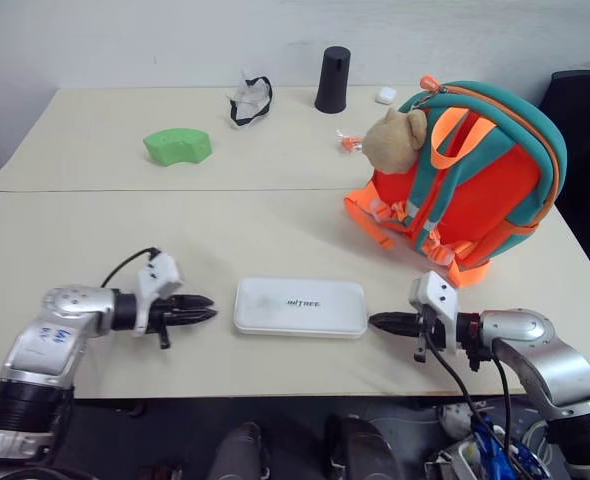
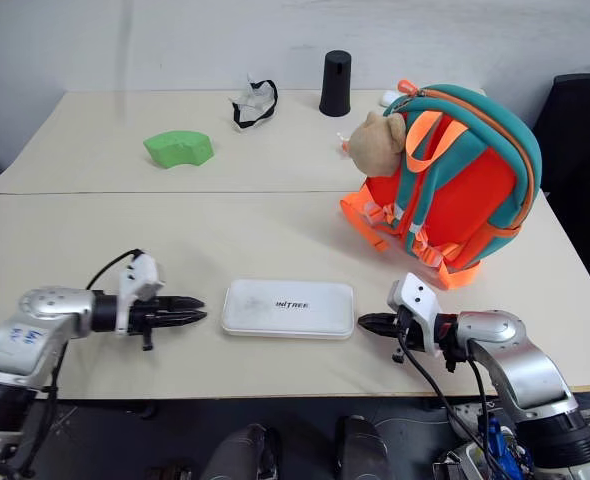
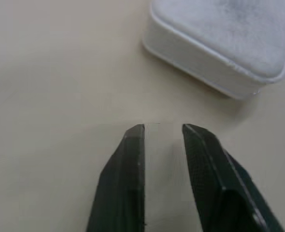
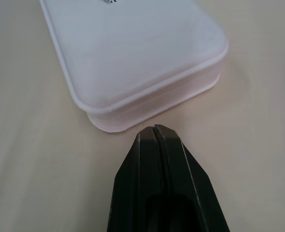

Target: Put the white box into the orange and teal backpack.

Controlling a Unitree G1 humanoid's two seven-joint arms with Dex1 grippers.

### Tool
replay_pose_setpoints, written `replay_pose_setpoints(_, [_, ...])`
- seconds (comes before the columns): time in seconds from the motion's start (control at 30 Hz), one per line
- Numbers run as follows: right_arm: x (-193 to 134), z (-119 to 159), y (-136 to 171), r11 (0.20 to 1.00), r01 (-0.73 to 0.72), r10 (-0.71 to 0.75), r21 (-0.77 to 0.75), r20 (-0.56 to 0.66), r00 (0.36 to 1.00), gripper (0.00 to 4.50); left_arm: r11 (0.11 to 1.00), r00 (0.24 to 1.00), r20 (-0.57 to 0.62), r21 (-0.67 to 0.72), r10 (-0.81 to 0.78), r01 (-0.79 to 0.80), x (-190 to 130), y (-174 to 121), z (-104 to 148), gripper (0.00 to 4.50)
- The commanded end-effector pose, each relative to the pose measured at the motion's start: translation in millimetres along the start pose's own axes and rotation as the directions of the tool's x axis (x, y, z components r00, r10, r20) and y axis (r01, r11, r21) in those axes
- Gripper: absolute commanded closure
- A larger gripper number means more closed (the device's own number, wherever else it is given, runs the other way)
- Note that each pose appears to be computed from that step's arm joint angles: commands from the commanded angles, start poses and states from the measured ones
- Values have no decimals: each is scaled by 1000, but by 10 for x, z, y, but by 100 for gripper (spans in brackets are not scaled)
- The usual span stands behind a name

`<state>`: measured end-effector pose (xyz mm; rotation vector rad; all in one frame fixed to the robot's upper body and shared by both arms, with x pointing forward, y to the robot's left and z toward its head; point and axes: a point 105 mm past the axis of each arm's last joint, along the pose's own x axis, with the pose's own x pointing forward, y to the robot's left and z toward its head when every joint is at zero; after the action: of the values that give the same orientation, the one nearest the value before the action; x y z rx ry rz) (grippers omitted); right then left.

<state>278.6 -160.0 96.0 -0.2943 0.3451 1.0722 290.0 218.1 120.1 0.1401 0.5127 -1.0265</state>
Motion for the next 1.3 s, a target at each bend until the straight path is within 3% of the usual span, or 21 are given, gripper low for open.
replay_pose_setpoints(0.03, [-68,101,-88,997,21,-20,-71,11,1000,450,970,990,120,-223,-75,101,-95,-55,283,201])
replay_pose_setpoints(0.23, [-34,120,-123,992,11,-11,-123,2,1000,450,797,973,123,-559,-195,230,-89,-199,362,8])
replay_pose_setpoints(0.4, [32,169,-157,985,10,-10,-172,2,1000,450,700,957,49,-671,-287,244,41,-336,334,8])
replay_pose_setpoints(0.57, [105,224,-109,983,0,4,-183,21,1000,450,701,951,-38,-685,-307,199,305,-365,238,8])
replay_pose_setpoints(0.83, [140,248,-49,984,-7,14,-178,36,999,450,714,960,-62,-681,-274,160,587,-263,233,8])
replay_pose_setpoints(1.13, [133,196,-32,986,-3,8,-165,29,1000,450,734,960,-49,-655,-275,177,575,-197,350,8])
replay_pose_setpoints(1.3, [130,177,-53,987,8,-4,-160,28,1000,450,766,965,-91,-628,-245,135,409,-83,324,8])
